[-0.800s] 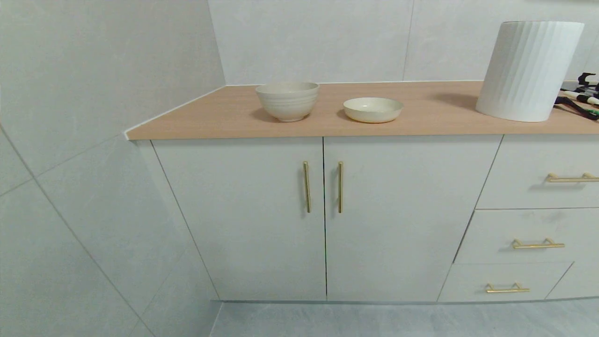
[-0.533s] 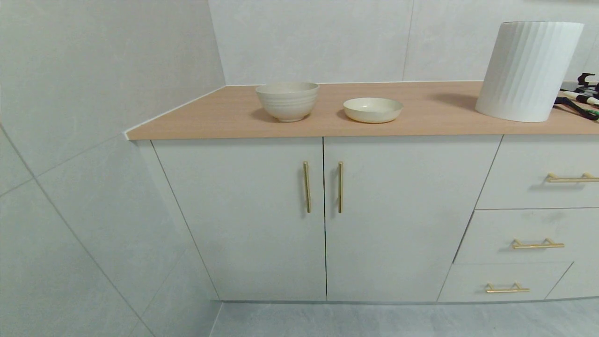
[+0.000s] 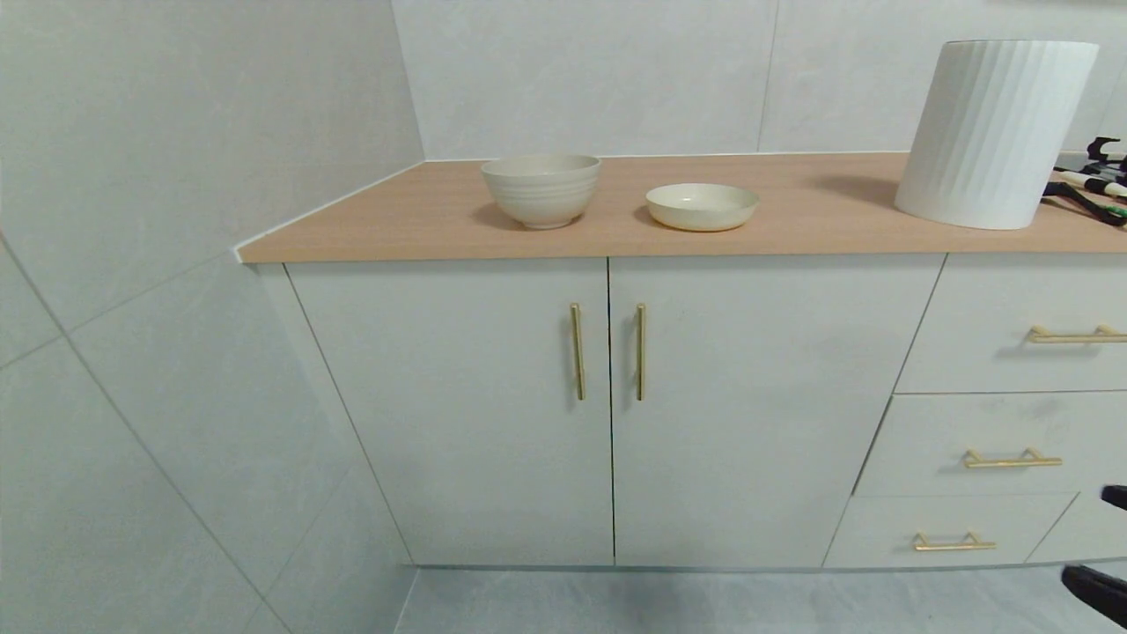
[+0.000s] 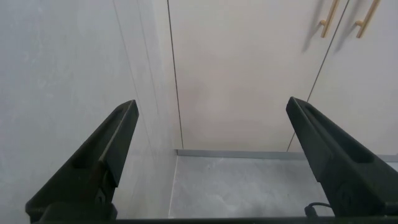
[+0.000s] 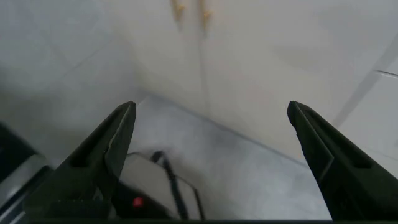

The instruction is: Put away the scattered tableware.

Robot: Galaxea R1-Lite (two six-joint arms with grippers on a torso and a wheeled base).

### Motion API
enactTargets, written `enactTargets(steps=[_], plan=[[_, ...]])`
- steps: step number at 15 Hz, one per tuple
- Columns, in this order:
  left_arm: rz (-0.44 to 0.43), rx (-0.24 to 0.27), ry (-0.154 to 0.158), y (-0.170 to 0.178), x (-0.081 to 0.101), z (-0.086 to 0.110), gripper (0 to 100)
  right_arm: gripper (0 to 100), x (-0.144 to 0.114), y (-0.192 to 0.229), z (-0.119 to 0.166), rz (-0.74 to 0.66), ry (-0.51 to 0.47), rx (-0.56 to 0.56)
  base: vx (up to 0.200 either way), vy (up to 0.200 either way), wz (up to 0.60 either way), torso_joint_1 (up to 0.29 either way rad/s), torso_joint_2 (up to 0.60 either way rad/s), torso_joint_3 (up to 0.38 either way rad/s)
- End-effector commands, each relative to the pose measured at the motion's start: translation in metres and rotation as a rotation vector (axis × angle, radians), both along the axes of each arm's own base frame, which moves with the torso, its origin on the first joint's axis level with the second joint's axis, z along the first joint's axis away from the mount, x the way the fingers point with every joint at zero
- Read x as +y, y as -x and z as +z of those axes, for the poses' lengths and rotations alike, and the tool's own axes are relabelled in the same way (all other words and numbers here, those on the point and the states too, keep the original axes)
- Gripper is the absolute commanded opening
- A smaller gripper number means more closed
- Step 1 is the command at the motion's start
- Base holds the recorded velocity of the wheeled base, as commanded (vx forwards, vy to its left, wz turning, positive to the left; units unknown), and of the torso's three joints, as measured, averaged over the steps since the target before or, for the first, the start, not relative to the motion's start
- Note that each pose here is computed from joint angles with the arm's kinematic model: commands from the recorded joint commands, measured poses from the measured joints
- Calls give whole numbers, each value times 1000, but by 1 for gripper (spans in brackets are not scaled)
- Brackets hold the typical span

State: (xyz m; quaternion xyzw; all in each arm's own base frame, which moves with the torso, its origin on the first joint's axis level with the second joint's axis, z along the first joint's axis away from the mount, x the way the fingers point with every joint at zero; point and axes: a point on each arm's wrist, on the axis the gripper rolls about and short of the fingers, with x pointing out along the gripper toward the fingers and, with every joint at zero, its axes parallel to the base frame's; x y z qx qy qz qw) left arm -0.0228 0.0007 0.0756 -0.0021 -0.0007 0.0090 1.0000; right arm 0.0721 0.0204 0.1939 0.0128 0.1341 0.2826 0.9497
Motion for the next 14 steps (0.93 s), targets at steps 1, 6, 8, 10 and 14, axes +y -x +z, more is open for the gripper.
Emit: enactTargets(steps=[1, 6, 8, 10, 14], plan=[[0, 0, 0, 0, 0, 0, 100, 100, 40, -92, 3, 152, 15, 178, 0, 0, 0, 0, 0, 0], [0, 0, 0, 0, 0, 0, 100, 100, 90, -173, -10, 211, -19, 247, 0, 0, 0, 0, 0, 0], [0, 0, 0, 0, 0, 0, 100, 100, 101, -191, -12, 223, -18, 245, 0, 0, 0, 0, 0, 0], [0, 0, 0, 0, 0, 0, 100, 100, 116, -215, -7, 236, -25, 220, 0, 0, 0, 0, 0, 0], [0, 0, 0, 0, 0, 0, 100, 100, 145, -247, -14, 247, -14, 206, 0, 0, 0, 0, 0, 0]])
